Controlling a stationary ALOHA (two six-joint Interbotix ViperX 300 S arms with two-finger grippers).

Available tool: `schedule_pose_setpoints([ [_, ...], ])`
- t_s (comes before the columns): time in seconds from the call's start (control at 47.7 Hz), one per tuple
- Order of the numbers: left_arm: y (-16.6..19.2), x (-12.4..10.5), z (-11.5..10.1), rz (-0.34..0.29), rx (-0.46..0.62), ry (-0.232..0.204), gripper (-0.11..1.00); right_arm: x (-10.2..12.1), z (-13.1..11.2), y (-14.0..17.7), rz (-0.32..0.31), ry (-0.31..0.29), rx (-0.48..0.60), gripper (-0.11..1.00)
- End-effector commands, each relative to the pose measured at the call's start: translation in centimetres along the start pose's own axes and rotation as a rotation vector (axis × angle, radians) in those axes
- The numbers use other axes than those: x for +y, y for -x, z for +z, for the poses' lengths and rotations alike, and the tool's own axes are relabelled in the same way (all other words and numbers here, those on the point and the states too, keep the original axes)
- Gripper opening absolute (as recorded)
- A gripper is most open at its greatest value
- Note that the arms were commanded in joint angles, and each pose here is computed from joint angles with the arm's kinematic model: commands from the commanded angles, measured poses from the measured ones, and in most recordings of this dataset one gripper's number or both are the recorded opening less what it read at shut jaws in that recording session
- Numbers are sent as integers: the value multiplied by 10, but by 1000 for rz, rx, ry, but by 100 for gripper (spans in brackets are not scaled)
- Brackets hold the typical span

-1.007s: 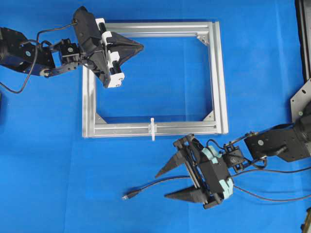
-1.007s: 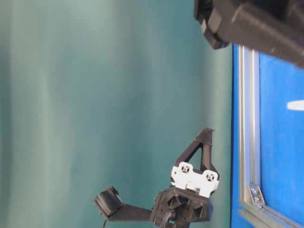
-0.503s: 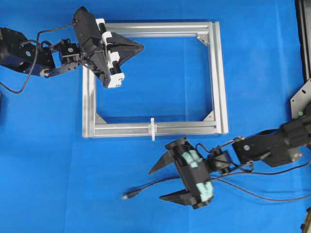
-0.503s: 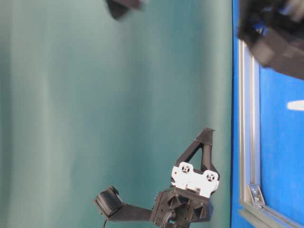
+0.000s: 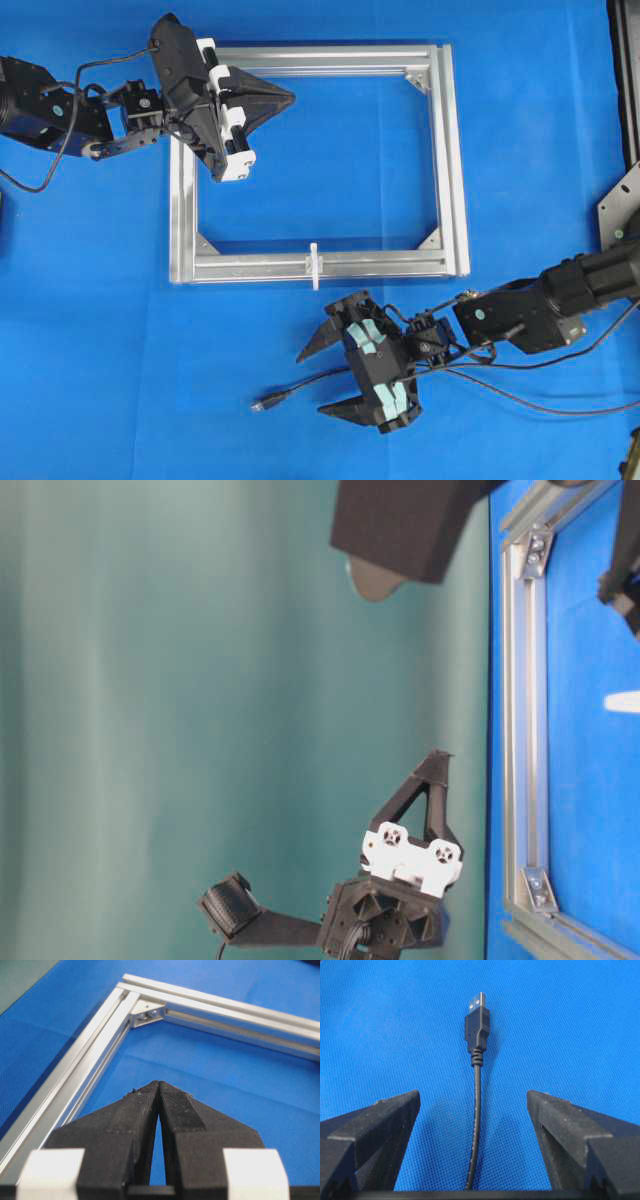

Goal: Insert the wire through the string loop located in the center.
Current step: 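Open the right gripper and move it over the black USB cable plug end, then lower the right gripper and close it on the cable behind the USB plug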

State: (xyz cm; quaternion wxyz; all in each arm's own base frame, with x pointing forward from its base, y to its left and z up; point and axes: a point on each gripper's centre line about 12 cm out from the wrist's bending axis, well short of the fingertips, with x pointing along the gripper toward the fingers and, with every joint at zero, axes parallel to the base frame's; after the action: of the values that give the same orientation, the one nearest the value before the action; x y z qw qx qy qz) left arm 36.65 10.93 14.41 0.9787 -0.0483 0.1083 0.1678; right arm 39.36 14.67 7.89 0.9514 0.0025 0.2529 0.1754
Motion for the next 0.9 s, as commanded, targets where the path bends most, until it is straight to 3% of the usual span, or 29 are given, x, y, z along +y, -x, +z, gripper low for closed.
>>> schedule_pose_setpoints([
  [0.0,2,-2,12,-6,-37,-1,0,2,13,0,4,-2,-40,80],
  [0.315,2,-2,12,-6,-34,-2,0,0,12,-1,0,-5,-39,75],
  [0.398,2,-2,13,-6,-37,-2,0,-1,11,-2,-4,-8,-33,62],
  [0.545,2,-2,12,-6,-34,-1,0,-4,5,-7,-10,-10,-7,21],
  [0.65,2,-2,12,-6,-34,-1,0,-4,5,-7,-11,-9,-4,2],
  [0.713,2,-2,12,-6,-34,-2,0,-4,6,-7,-10,-10,-6,-3],
  [0.881,2,-2,12,-6,-35,-2,0,-4,4,-7,-11,-9,-3,-3],
])
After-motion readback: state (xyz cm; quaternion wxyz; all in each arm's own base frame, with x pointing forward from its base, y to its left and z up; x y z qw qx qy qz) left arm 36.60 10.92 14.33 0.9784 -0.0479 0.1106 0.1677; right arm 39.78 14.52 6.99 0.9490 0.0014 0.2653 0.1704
